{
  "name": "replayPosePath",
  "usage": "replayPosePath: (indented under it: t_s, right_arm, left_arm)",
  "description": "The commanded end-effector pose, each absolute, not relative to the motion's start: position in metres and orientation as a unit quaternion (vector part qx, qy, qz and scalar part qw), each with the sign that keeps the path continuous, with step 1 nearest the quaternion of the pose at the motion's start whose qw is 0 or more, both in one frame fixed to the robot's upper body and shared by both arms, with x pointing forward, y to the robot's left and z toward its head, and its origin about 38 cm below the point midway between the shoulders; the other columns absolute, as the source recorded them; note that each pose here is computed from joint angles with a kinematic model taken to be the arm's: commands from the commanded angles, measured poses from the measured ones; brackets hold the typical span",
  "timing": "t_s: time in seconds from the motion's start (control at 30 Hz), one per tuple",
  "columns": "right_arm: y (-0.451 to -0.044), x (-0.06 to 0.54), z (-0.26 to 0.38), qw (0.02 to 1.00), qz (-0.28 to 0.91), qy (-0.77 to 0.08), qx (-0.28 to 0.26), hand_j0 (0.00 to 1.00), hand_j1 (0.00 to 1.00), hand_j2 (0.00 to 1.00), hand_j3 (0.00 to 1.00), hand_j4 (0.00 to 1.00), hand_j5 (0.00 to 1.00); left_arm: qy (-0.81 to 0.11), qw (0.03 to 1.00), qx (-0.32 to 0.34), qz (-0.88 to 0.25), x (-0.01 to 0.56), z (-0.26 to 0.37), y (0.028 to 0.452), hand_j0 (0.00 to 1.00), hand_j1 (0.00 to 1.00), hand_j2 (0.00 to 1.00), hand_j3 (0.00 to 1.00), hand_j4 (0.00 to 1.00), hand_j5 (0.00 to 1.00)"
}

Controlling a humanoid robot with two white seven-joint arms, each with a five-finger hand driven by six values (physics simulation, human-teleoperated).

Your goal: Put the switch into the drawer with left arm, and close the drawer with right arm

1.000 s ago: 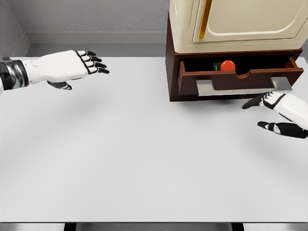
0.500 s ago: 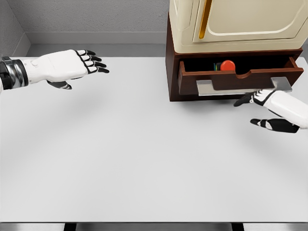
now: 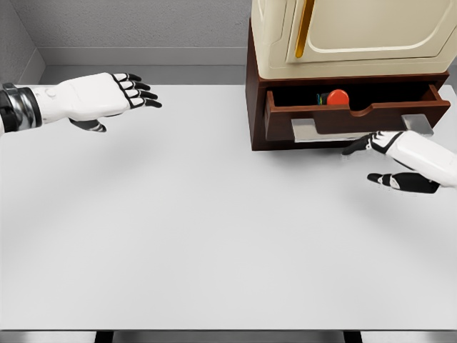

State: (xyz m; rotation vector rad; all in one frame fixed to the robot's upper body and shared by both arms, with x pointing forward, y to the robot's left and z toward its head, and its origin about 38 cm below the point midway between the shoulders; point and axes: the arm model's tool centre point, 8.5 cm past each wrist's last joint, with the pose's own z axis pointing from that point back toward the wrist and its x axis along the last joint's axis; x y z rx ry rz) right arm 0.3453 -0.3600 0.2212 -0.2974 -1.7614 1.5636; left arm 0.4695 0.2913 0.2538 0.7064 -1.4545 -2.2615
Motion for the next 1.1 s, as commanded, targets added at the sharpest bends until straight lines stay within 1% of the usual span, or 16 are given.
replayPosePath:
  t_s: [0.0,0.33,0.43,0.6,0.83,1.07]
  right_arm:
    - [-0.361,0.346,0.217,0.382,0.605,-0.689,-0.112,0.73,0.73,0.73,0.73,0.73,0.73]
    - [-0.359,0.349,0.219,0.380,0.594,-0.700,-0.114,0.73,0.73,0.73,0.73,0.73,0.73]
    - [-0.349,0.343,0.226,0.361,0.601,-0.704,-0.111,0.73,0.73,0.73,0.73,0.73,0.73]
    - [-0.342,0.333,0.222,0.358,0.607,-0.702,-0.100,0.72,0.72,0.72,0.72,0.72,0.72]
    - [-0.345,0.330,0.215,0.367,0.613,-0.694,-0.096,0.72,0.72,0.72,0.72,0.72,0.72]
    - [-0.356,0.340,0.208,0.386,0.608,-0.686,-0.105,0.72,0.72,0.72,0.72,0.72,0.72]
  left_arm:
    - [-0.517,0.182,0.250,-0.798,0.470,0.255,0.292,1.00,1.00,1.00,1.00,1.00,1.00]
    - [-0.517,0.182,0.249,-0.799,0.469,0.254,0.292,1.00,1.00,1.00,1.00,1.00,1.00]
    - [-0.517,0.182,0.249,-0.799,0.469,0.254,0.292,1.00,1.00,1.00,1.00,1.00,1.00]
    - [-0.517,0.182,0.249,-0.799,0.469,0.254,0.292,1.00,1.00,1.00,1.00,1.00,1.00]
    - [-0.517,0.182,0.249,-0.798,0.469,0.254,0.292,1.00,1.00,1.00,1.00,1.00,1.00]
    - [-0.517,0.182,0.249,-0.798,0.469,0.254,0.292,1.00,1.00,1.00,1.00,1.00,1.00]
